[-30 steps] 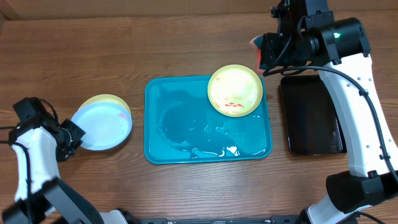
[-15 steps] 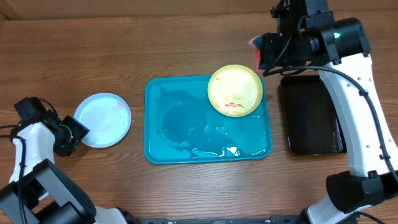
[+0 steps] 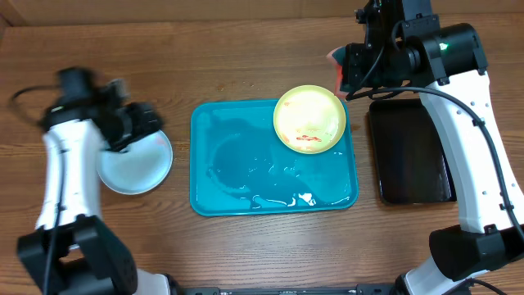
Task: Clean dirty plates on tray and stack at the side
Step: 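Grasp the stained yellow plate rim with the left gripper and pull it left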
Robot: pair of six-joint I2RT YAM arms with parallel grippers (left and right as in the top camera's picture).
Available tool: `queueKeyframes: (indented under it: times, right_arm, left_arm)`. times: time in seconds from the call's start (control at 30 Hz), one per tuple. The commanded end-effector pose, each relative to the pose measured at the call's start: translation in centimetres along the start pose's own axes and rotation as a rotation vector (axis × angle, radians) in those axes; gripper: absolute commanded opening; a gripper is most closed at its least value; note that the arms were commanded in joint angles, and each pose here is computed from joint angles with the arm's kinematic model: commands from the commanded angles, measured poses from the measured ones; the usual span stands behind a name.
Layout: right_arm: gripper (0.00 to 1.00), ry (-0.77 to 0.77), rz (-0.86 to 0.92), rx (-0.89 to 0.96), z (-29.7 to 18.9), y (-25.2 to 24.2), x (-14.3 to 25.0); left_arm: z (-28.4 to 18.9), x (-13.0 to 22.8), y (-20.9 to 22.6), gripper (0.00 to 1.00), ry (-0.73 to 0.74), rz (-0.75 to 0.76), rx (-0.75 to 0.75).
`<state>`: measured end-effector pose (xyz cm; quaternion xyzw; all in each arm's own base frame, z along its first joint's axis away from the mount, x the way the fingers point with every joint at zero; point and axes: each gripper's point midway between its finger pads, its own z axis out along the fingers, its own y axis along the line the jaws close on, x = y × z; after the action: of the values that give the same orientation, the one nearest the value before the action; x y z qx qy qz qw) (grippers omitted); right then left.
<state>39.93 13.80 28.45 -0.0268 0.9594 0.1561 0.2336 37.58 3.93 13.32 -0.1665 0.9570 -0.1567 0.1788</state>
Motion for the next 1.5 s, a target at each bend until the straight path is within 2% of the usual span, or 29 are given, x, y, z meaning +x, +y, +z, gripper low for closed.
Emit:
queueKeyframes:
  times: [0.0,0.17,0.4,0.5,0.73,1.1,1.2,1.23,1.27,1.47]
  right_arm:
    - [0.04,-0.038,-0.005,-0.013,-1.2,0.3,-0.6]
    - [0.04,-0.028,-0.003,-0.01,-1.2,0.3,-0.4]
    - [0.04,-0.009,0.001,-0.005,-1.2,0.1,0.1]
    - [0.04,-0.007,0.001,-0.004,-1.2,0.1,0.2]
    - [0.04,-0.003,0.002,-0.003,-1.2,0.1,0.3]
    - [0.04,0.0,-0.001,-0.002,-1.2,0.1,0.3]
    - [0.04,0.0,-0.001,-0.002,-1.2,0.1,0.3]
    - [0.04,-0.001,-0.001,-0.002,-1.2,0.1,0.3]
    - [0.04,-0.001,-0.002,-0.002,-1.2,0.1,0.3]
    - [0.04,0.001,-0.001,-0.002,-1.1,0.1,0.3]
  left_arm:
    - [2.4,1.5,-8.7,0.8,0.037,0.204,0.106]
    - [7.2,3.3,-17.4,0.8,0.086,0.344,0.134]
    - [13.4,3.1,-22.8,0.79,0.078,0.489,0.03]
    - [15.6,3.2,-24.2,0.74,0.065,0.541,0.048]
    - [17.7,4.5,-24.9,0.53,0.082,0.593,0.058]
    - [19.7,5.9,-22.9,0.39,0.148,0.647,-0.001]
    - [20.2,6.5,-22.3,0.24,0.177,0.649,-0.016]
    - [20.2,6.8,-22.0,0.08,0.192,0.647,-0.025]
    - [20.1,6.8,-21.9,0.04,0.196,0.646,-0.027]
    - [19.1,6.7,-18.9,0.04,0.248,0.581,-0.115]
